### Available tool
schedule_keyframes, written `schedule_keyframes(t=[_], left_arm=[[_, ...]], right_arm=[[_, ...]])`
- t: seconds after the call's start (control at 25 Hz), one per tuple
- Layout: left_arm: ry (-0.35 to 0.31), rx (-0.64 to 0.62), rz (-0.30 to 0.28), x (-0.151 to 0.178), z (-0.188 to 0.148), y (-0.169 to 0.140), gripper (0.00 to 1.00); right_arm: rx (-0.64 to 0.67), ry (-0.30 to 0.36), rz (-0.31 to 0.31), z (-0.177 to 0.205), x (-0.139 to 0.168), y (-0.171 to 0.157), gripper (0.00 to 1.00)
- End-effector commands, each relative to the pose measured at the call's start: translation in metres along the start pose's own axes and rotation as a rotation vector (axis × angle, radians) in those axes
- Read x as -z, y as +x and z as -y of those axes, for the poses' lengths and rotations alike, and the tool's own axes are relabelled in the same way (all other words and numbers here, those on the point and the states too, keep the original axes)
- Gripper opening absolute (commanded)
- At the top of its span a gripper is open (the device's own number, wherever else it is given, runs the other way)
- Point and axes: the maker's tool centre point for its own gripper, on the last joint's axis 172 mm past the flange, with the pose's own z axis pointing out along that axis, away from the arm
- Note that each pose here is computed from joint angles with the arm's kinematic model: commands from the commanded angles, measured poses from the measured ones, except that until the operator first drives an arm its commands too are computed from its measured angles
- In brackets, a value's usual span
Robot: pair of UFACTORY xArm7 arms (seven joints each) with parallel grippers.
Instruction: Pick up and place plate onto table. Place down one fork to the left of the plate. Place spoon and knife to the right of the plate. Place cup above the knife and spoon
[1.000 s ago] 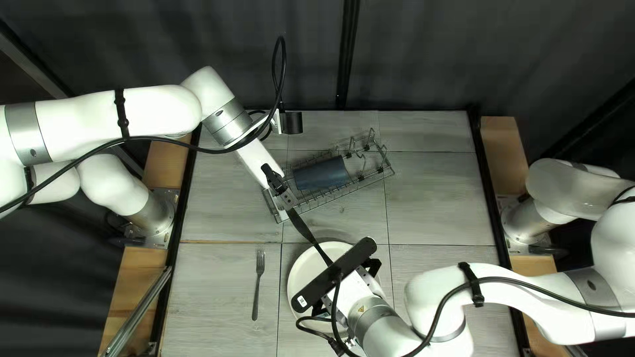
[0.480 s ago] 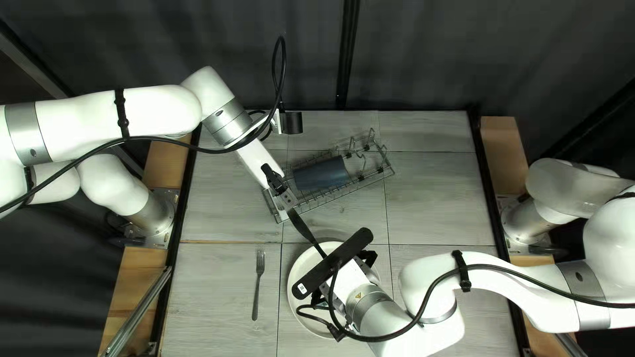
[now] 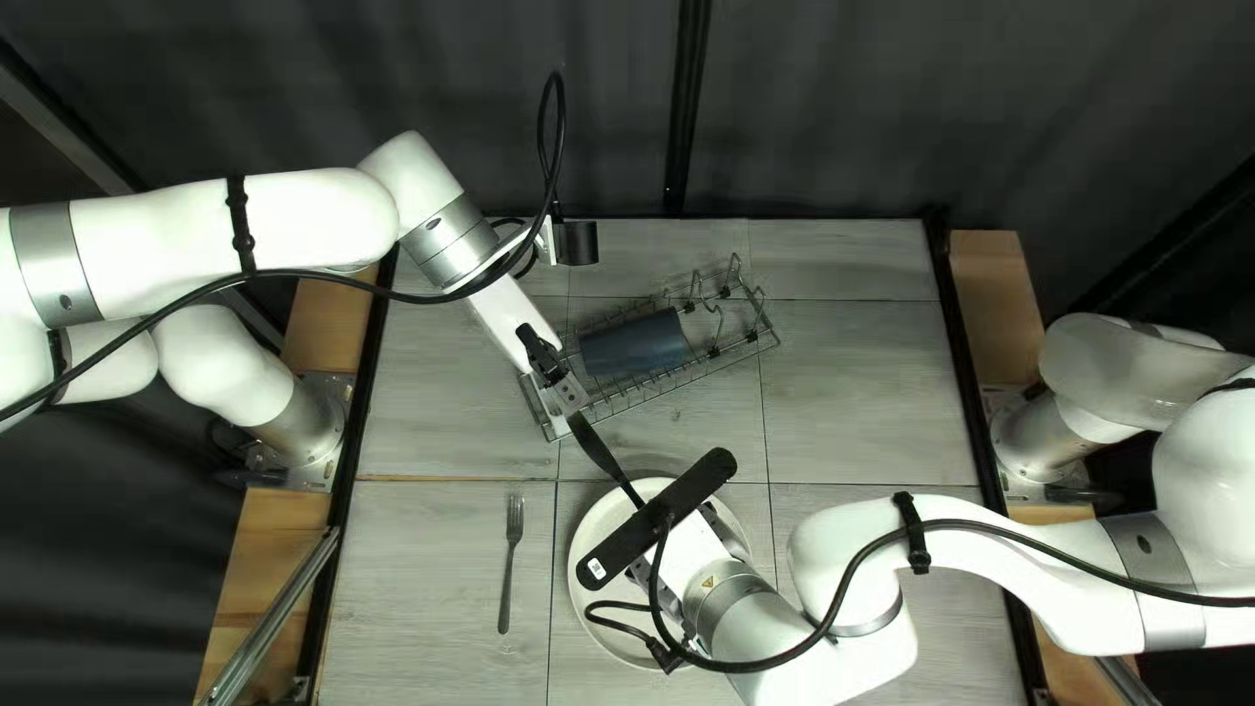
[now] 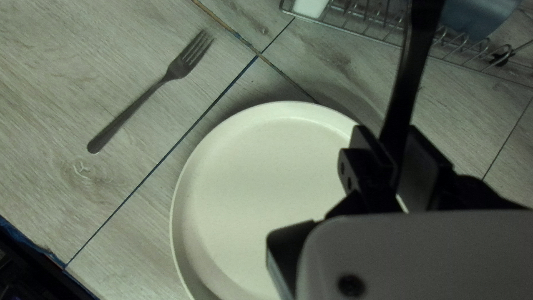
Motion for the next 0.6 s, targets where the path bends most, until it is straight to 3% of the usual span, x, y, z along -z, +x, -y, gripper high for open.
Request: schedule_keyframes(t=[0.04,0.16,0.36,0.48,0.6], left_arm=[[0.0,0.0,0.0,0.0,0.0,0.0,1.0],[0.0,0.0,0.0,0.0,0.0,0.0,1.0],[0.0,0.0,0.0,0.0,0.0,0.0,1.0],[0.0,0.0,0.0,0.0,0.0,0.0,1.0],[0.0,0.0,0.0,0.0,0.0,0.0,1.0]], right_arm=[[0.0,0.0,0.0,0.0,0.0,0.0,0.0],[0.032,0.009,0.012,-0.008,0.007,-0.013,0.0],[0.017,0.012,0.092,-0.031,0.023,-0.042,0.0],[-0.021,-0.013,0.184,-0.047,0.039,-0.064,0.0],[-0.073,-0.043,0.319,-0.061,0.053,-0.094,0.0]])
